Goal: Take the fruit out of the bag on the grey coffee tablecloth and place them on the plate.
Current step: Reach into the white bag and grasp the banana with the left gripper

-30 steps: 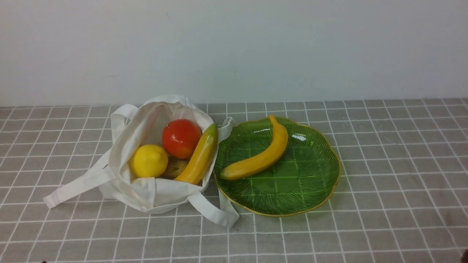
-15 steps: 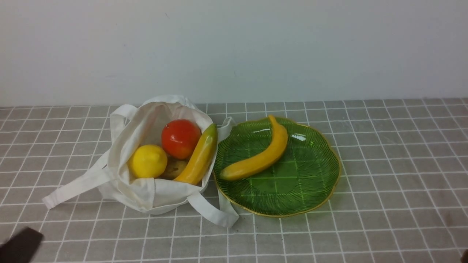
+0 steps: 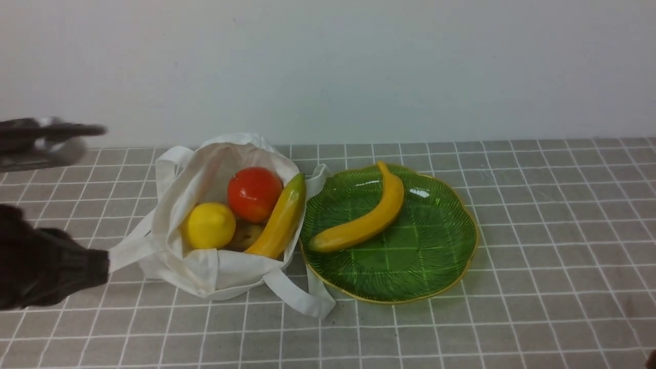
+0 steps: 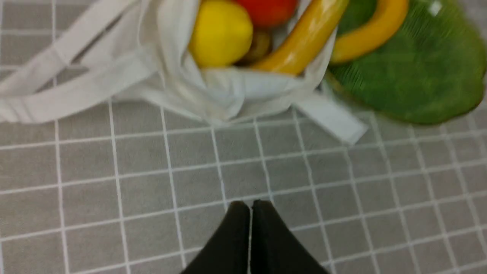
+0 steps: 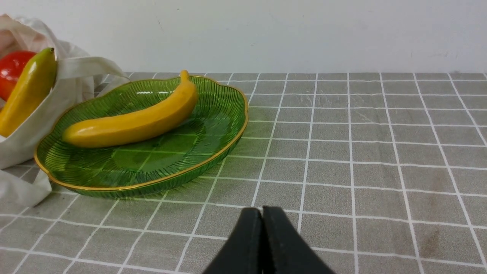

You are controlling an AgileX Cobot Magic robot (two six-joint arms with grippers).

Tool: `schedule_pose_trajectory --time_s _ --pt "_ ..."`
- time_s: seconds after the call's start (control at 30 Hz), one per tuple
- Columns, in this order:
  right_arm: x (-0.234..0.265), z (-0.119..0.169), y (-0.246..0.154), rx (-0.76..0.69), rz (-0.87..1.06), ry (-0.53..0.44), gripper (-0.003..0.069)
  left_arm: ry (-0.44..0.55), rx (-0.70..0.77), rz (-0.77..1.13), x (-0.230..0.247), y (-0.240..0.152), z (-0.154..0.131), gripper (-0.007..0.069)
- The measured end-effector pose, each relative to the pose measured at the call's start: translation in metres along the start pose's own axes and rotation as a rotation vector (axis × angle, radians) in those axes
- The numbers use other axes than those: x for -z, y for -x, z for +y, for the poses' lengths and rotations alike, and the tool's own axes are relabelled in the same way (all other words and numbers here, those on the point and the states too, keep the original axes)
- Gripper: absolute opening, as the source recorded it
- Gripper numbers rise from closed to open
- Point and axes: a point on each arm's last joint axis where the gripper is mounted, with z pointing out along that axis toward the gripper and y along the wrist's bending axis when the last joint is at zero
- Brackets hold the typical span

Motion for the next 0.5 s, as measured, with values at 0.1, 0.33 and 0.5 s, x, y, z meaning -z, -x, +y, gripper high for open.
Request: schedule_pose_trajectory --time_s 0.1,0.33,0.5 --pt "0.000 0.000 0.000 0.000 0.000 0.000 -0.0015 -0.089 -0.052 0.159 -0.045 0.032 0.002 -0.0008" --pt "0.000 0.000 0.000 0.000 0.000 0.000 -0.0015 -0.137 -0.154 0.296 -0.122 0.067 -0.036 -0.0008" --pt "0.000 0.000 0.000 0.000 0.000 0.000 -0.0015 -0.085 -0.202 0.281 -0.145 0.088 -0.053 -0.0007"
